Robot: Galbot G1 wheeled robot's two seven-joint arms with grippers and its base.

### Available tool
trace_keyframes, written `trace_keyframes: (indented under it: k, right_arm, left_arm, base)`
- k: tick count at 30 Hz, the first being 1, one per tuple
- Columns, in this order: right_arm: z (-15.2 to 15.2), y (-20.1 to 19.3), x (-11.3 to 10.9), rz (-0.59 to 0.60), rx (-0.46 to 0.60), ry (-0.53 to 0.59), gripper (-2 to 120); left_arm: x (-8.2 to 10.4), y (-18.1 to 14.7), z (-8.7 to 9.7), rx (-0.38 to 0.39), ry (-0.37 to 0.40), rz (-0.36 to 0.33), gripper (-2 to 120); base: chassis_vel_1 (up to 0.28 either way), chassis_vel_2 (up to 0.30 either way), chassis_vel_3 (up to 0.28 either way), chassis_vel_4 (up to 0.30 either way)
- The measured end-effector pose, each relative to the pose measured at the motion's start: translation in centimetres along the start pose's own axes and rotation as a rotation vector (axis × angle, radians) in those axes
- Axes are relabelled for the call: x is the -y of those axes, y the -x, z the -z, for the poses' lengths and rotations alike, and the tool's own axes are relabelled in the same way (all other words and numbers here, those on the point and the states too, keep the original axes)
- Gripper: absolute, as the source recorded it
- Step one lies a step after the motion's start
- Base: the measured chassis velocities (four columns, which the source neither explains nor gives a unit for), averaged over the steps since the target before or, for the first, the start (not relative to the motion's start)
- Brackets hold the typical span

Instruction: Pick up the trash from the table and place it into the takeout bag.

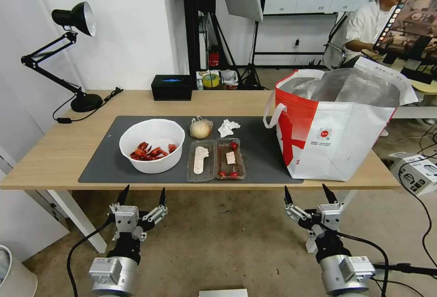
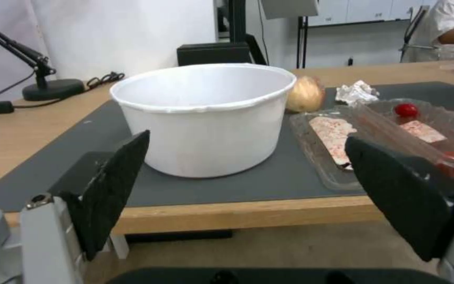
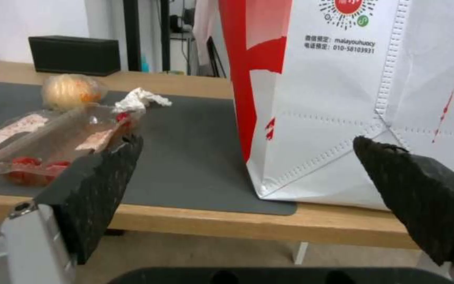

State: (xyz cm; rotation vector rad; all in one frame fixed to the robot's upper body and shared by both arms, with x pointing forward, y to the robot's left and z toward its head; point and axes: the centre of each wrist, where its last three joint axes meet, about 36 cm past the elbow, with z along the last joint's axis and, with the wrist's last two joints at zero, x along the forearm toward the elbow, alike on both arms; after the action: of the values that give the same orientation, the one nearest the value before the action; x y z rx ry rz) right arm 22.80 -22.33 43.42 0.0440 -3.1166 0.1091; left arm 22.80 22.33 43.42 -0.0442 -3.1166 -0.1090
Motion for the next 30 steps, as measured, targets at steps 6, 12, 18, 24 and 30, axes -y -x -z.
trace_keyframes:
  k: [6,12,18,24,30]
  right_arm:
    - [0.0,0.0,0.0,0.0,0.0,0.0,100]
    - [0.0,0.0,0.0,0.0,0.0,0.0,100]
    - [0.0,0.0,0.0,0.0,0.0,0.0,100]
    - [0.0,0.0,0.0,0.0,0.0,0.0,100]
    - [1.1,0.5,1.3,0.02,0.008,-0.006,100]
  left_arm:
    - [0.0,0.0,0.0,0.0,0.0,0.0,100]
    - [0.0,0.0,0.0,0.0,0.0,0.0,100]
    - [0.0,0.0,0.0,0.0,0.0,0.0,100]
    - [0.0,0.0,0.0,0.0,0.0,0.0,100]
    - [-0.4,0.4,0.5,0.016,-0.018,0.002,100]
  base:
    - [0.0,0.0,0.0,0.0]
    - [0.0,0.0,0.0,0.0]
    - [0.0,0.0,0.0,0.0]
    - [0.0,0.0,0.0,0.0]
    - [0.0,0.0,0.0,0.0]
